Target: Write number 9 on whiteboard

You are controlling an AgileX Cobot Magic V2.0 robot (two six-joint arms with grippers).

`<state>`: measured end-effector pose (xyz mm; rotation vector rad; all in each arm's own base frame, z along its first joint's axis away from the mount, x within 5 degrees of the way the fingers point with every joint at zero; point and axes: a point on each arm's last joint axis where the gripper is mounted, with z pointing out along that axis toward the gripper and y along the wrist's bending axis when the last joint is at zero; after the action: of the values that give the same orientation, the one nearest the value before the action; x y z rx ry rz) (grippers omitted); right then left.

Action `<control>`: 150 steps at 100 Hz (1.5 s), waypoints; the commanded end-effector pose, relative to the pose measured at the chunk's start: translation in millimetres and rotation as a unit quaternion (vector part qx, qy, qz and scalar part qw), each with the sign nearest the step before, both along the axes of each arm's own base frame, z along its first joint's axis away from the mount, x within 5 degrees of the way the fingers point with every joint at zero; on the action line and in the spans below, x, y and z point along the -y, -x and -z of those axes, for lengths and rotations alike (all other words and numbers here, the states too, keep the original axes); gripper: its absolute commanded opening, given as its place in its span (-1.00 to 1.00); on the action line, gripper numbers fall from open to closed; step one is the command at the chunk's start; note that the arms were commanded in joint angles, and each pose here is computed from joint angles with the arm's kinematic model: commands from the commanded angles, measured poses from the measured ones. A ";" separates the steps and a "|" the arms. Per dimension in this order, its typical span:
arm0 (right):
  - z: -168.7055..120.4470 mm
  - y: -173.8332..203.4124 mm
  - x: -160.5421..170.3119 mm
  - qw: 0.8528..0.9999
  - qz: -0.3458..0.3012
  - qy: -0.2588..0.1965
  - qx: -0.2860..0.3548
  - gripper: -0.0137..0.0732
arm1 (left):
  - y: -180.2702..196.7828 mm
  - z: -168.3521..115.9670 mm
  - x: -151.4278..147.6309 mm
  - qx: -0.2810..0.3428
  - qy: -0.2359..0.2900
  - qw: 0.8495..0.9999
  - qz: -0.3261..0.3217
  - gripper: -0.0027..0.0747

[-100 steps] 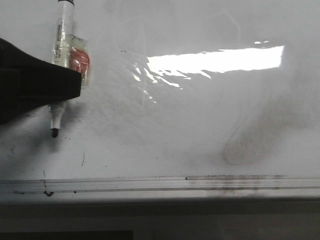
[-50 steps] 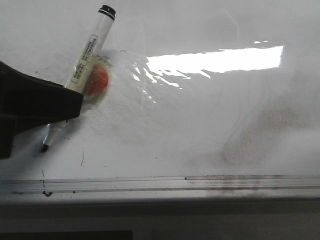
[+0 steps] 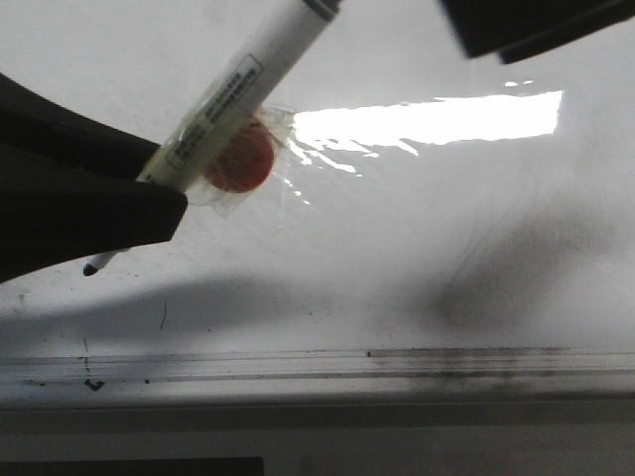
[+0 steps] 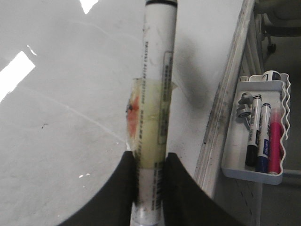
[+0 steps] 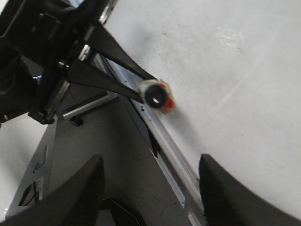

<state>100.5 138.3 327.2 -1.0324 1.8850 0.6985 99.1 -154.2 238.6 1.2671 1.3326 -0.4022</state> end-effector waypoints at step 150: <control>-24.7 -31.9 -37.3 0.995 0.043 -0.087 0.001 -0.80 | 18.4 -56.1 -47.9 -0.011 0.176 0.982 -0.072 -0.15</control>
<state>127.5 183.0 318.0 -0.9281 1.9193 0.7765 84.4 -118.5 269.1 1.0300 1.3656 -0.4669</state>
